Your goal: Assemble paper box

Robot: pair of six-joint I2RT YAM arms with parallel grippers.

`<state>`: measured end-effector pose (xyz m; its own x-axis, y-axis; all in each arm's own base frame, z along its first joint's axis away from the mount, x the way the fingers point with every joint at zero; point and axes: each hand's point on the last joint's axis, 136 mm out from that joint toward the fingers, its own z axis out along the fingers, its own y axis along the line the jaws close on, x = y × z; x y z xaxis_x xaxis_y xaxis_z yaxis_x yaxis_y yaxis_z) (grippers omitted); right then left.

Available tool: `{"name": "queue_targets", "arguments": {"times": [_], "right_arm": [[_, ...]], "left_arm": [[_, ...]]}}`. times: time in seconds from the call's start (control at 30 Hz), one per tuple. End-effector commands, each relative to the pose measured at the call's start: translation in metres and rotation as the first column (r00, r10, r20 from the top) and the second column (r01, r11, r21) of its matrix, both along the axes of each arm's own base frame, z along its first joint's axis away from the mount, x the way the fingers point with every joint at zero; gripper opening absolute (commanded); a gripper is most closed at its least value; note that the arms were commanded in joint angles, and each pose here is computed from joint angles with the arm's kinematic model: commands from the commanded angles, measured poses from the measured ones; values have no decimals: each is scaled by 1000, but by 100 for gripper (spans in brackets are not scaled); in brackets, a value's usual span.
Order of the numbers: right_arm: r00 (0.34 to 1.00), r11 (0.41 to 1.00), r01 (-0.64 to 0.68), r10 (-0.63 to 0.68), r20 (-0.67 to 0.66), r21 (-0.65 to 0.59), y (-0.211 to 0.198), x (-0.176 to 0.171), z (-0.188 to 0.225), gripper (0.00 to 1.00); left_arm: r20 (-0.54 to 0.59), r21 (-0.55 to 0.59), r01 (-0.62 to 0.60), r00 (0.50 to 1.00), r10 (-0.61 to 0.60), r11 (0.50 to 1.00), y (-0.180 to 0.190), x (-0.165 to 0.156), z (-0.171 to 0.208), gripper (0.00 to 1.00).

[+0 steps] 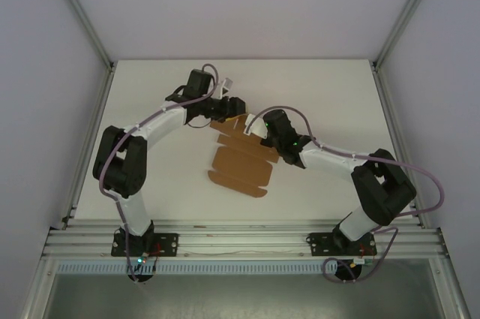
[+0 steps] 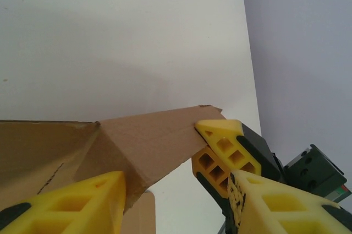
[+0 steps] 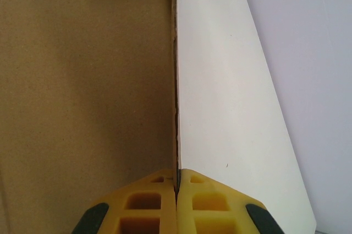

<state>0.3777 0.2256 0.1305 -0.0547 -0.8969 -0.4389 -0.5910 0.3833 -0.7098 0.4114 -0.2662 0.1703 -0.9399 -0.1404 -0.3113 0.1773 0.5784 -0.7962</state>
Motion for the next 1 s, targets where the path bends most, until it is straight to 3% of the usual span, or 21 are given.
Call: {"name": "queue_targets", "arguments": {"times": [0.0,0.1,0.37,0.57,0.77,0.8,0.83,0.97], "right_arm": [[997,994,14,-23,78,106,5,6,30,0],[996,991,-13,1,85,133,9,3,35,0],[994,989,-76,65,90,126,16,-7,34,0],[993,994,-57,47,106,92,10,-6,35,0],[998,998,-27,23,63,61,3,-8,30,0],[998,998,-21,18,59,54,2,-8,28,0],[998,999,-14,11,60,50,1,-7,28,0],[998,999,22,-24,52,47,-6,-5,26,0]], "left_arm": [[21,-86,6,1000,-4,996,-11,-1,17,52],[17,-118,-22,1000,24,993,-14,7,17,50],[11,-199,-95,995,100,975,-18,23,22,34],[-14,-170,-100,995,99,980,-16,19,12,16],[-32,-125,-99,995,95,987,-11,14,5,14],[-34,-117,-97,995,94,988,-11,13,5,15],[-24,-109,-90,996,88,990,-10,12,5,22],[65,-37,-97,993,99,995,2,7,18,58]]}}
